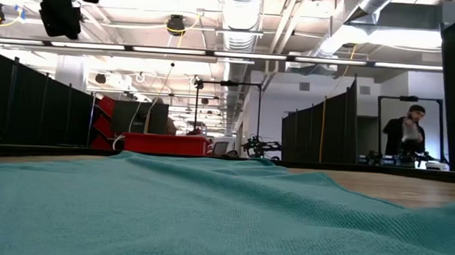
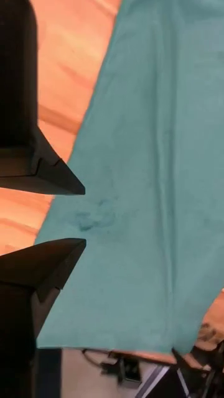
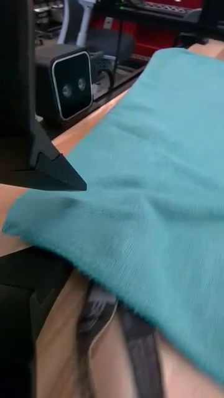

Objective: Roll towel
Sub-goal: Roll the blue towel

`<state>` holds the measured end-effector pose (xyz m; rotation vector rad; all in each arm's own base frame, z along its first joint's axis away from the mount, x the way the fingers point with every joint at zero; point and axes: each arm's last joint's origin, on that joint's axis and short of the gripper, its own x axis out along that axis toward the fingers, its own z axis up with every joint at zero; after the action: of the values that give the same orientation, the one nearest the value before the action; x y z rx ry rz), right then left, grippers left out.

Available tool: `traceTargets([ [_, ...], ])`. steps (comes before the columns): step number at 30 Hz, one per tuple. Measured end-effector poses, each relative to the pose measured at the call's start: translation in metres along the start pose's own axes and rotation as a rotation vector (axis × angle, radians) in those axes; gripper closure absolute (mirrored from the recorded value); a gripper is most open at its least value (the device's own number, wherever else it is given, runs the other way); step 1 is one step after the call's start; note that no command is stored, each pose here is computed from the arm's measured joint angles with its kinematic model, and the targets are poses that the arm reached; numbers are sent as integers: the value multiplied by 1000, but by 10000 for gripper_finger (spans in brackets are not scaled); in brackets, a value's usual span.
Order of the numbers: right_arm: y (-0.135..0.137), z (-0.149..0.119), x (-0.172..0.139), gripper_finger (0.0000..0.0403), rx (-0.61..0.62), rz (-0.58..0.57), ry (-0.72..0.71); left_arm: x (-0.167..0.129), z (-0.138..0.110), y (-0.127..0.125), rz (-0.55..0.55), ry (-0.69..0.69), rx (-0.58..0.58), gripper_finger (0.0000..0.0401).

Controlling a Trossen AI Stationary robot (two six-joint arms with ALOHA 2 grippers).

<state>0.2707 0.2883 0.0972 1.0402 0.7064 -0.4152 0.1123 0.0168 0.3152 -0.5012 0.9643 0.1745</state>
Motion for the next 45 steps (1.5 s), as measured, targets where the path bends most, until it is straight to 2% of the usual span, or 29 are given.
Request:
traceTargets([
  [5,6,7,5,280,-6,34,26,0,-1,0,3,9,8,292],
  [13,9,0,3,297,-1,62,106,0,-1,0,4,14,31,292],
  [16,10,0,2,322,4,71,119,0,-1,0,5,15,31,292],
  [20,15,-2,2,389,-7,125,130,0,-1,0,4,14,31,292],
  [22,16,-2,2,395,-6,129,129,0,-1,0,1,15,31,292],
  [28,16,-2,2,401,-9,130,129,0,-5,-7,-142,83,14,292],
  [31,16,-2,2,401,-21,131,130,1,-10,-21,-256,143,19,292],
  [35,16,-2,1,402,-38,128,145,-1,-12,-51,-389,107,18,292],
  [42,13,-9,-2,402,-83,119,162,-1,-48,-99,-374,117,-57,292],
  [45,12,-11,-3,402,-100,115,179,8,-71,-124,-325,133,-79,292],
])
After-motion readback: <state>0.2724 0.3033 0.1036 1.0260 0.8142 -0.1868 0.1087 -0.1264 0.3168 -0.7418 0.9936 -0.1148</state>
